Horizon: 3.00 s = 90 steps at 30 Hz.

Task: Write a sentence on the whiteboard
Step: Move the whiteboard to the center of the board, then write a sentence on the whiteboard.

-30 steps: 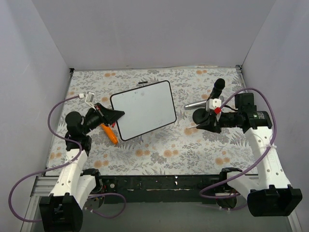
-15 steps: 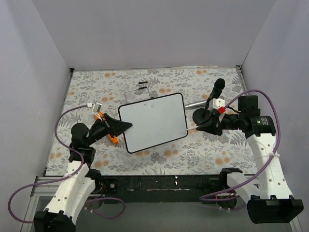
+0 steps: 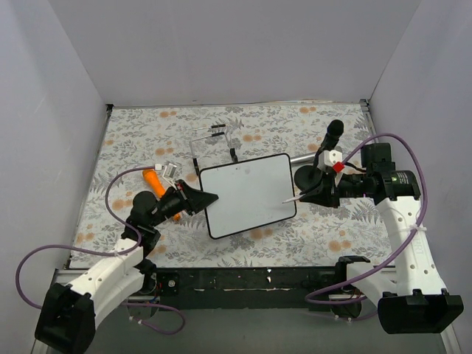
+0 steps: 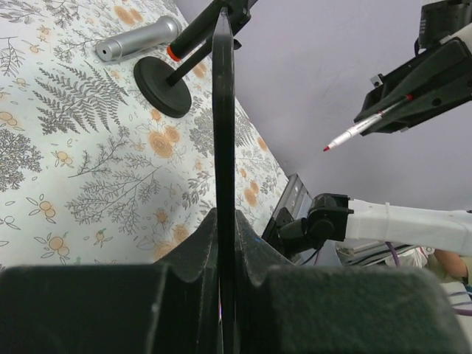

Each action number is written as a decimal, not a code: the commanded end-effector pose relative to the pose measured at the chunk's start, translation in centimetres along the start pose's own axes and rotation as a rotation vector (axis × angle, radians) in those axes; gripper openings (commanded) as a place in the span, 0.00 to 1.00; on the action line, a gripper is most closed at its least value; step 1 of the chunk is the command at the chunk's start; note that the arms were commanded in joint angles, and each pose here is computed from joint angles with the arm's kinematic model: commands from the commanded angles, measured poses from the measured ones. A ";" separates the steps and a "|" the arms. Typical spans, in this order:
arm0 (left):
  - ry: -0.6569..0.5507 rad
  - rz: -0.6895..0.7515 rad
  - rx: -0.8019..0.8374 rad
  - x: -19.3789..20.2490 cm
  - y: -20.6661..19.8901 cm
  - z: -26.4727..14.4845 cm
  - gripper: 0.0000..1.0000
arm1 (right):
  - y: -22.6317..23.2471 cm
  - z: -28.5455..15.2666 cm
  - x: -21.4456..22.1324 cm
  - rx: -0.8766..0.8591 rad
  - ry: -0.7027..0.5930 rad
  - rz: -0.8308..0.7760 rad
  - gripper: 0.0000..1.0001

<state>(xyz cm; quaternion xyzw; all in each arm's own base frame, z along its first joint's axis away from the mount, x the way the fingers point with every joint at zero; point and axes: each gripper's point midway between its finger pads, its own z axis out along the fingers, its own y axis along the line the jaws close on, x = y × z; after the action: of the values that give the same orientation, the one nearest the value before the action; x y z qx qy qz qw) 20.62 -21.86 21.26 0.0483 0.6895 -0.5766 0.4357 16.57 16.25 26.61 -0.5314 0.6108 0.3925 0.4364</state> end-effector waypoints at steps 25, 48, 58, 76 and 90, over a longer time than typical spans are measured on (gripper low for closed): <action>-0.131 0.086 0.068 0.4 1.1 5.8 0.00 | -2.3 3.7 0.5 0.019 0.029 0.016 0.01; -0.360 -0.009 -0.129 -0.6 3.8 5.5 0.00 | -5.8 10.4 -6.0 0.080 0.032 -0.140 0.01; -0.327 -0.022 -0.097 0.5 3.8 5.8 0.00 | -4.4 11.9 -3.0 0.025 -0.004 -0.002 0.01; -0.291 0.002 -0.139 1.1 3.8 5.3 0.00 | -3.6 11.0 -2.8 -0.104 -0.023 -0.054 0.01; -0.285 -0.001 -0.130 1.3 3.5 5.2 0.00 | -5.4 11.9 -3.3 -0.084 -0.013 -0.092 0.01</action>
<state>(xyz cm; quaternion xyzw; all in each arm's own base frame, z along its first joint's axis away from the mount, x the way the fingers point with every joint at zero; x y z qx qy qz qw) 24.66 -25.33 14.66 -0.0691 0.6960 -0.5052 0.5055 22.63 27.22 23.53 -0.5588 0.5952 0.4100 0.4067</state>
